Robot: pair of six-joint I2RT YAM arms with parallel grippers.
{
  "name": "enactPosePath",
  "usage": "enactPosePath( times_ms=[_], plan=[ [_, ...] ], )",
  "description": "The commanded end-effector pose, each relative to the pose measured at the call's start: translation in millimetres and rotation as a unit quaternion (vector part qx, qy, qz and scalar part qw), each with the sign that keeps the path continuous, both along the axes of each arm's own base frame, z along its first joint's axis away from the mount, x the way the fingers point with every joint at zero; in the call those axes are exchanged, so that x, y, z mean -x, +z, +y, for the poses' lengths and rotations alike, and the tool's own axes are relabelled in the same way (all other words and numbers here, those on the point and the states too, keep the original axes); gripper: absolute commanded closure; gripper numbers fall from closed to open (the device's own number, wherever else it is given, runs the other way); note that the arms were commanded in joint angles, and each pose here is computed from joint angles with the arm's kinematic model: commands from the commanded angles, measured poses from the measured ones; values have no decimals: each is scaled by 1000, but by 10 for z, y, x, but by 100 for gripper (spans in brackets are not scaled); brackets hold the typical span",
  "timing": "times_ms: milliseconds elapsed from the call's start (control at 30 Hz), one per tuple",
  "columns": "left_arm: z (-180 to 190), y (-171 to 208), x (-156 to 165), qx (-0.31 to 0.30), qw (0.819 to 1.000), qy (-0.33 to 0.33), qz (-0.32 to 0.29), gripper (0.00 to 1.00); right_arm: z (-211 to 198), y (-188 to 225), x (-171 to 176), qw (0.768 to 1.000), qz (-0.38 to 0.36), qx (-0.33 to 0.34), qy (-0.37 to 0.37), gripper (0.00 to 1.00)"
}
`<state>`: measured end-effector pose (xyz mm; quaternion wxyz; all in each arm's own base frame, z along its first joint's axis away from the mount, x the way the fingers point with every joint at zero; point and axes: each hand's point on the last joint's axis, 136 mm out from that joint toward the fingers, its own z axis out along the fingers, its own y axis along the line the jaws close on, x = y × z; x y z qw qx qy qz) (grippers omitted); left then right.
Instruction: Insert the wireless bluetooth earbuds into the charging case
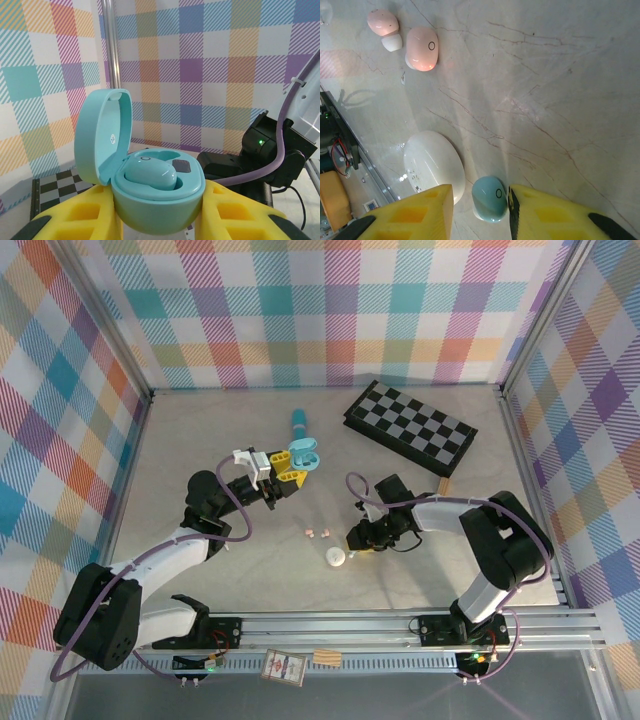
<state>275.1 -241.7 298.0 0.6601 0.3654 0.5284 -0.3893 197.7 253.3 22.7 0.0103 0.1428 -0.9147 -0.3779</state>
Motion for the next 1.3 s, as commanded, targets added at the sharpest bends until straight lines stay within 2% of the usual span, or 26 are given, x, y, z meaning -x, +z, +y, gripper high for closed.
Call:
enactPosePath(
  times_ms=[0,133,433,733,1033,1267],
  plan=[
    [-20,194,30,11,999,-12,-33,72,20,-63,39,1000,13,8,5,64],
    [-17,198,33,11,999,-11,-34,72,55,-41,69,1000,10,12,14,67],
    [-8,185,43,11,999,-9,-34,72,-32,-162,136,996,-6,85,38,72],
    [-5,159,39,5,999,-7,-32,72,-102,-90,56,986,-60,145,48,75],
    [-7,118,22,-4,1000,-2,-26,72,-256,353,-163,972,-163,167,21,76],
    [-85,-2,-1,-28,999,-4,-14,72,-341,1012,-371,951,-266,160,-7,76]
  ],
)
